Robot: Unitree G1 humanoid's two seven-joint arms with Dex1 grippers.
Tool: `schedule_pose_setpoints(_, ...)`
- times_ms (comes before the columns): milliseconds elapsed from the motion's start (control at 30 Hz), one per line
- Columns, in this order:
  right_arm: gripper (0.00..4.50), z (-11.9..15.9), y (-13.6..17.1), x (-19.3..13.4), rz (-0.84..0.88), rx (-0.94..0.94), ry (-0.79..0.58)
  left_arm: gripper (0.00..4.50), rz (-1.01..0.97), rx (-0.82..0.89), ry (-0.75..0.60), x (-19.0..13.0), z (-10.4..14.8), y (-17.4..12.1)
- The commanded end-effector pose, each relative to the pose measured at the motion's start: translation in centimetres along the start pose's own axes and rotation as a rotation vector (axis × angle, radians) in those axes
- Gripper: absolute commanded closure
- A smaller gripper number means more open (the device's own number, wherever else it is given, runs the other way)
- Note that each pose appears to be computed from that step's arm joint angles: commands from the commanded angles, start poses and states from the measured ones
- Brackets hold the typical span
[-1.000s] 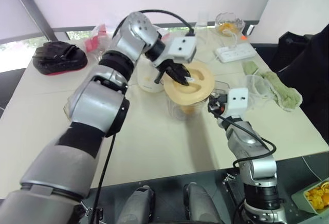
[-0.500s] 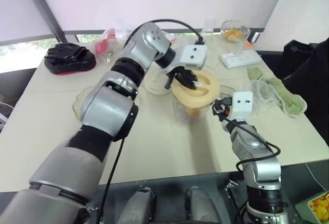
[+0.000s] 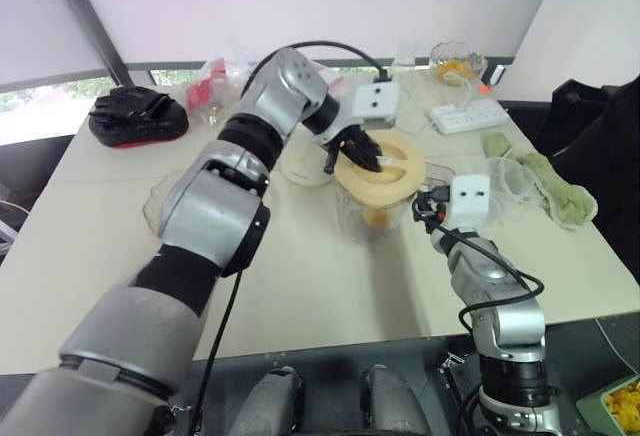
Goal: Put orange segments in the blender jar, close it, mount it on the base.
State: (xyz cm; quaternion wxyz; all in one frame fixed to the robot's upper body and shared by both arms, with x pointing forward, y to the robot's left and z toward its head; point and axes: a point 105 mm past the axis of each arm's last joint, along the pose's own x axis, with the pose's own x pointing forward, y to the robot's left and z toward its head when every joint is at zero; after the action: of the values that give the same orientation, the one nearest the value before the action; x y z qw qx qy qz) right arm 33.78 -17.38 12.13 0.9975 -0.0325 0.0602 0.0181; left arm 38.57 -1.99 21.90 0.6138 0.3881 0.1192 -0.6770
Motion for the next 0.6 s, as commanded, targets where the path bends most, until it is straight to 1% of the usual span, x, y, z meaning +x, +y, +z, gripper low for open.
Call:
schedule_pose_setpoints(33, 3.55, 4.9, 1.7, -0.4, 0.086, -0.019, -0.196, 4.28, 0.003, -0.145, 0.095, 2.0, -4.5, -1.2)
schedule_pose_setpoints(167, 3.55, 5.0, 1.8, -0.1, 0.098, -0.022, -0.197, 4.28, 0.017, -0.144, 0.064, 1.5, -4.2, -0.9)
schedule_pose_setpoints(233, 3.56, 4.9, 1.9, 0.0, 0.104, -0.024, -0.197, 3.22, 0.022, -0.153, 0.044, 1.3, -4.0, -0.8)
schedule_pose_setpoints(267, 3.56, 4.9, 1.9, 0.1, 0.106, -0.024, -0.197, 2.82, 0.028, -0.149, 0.035, 1.2, -3.9, -0.7)
schedule_pose_setpoints(300, 3.56, 4.9, 2.0, 0.1, 0.110, -0.024, -0.197, 2.29, 0.038, -0.146, 0.022, 1.0, -3.7, -0.5)
schedule_pose_setpoints(333, 3.56, 5.0, 2.0, 0.2, 0.113, -0.024, -0.197, 1.88, 0.046, -0.145, 0.006, 0.9, -3.5, -0.4)
schedule_pose_setpoints(367, 3.56, 5.0, 2.1, 0.3, 0.115, -0.024, -0.197, 1.29, 0.066, -0.138, -0.010, 0.7, -3.2, -0.1)
schedule_pose_setpoints(433, 3.56, 5.0, 2.2, 0.4, 0.120, -0.025, -0.197, 0.39, 0.095, -0.135, -0.047, 0.2, -2.6, 0.4)
schedule_pose_setpoints(600, 3.56, 4.9, 2.3, 0.6, 0.131, -0.027, -0.197, 0.39, 0.145, -0.159, -0.174, -1.7, -0.5, 1.4)
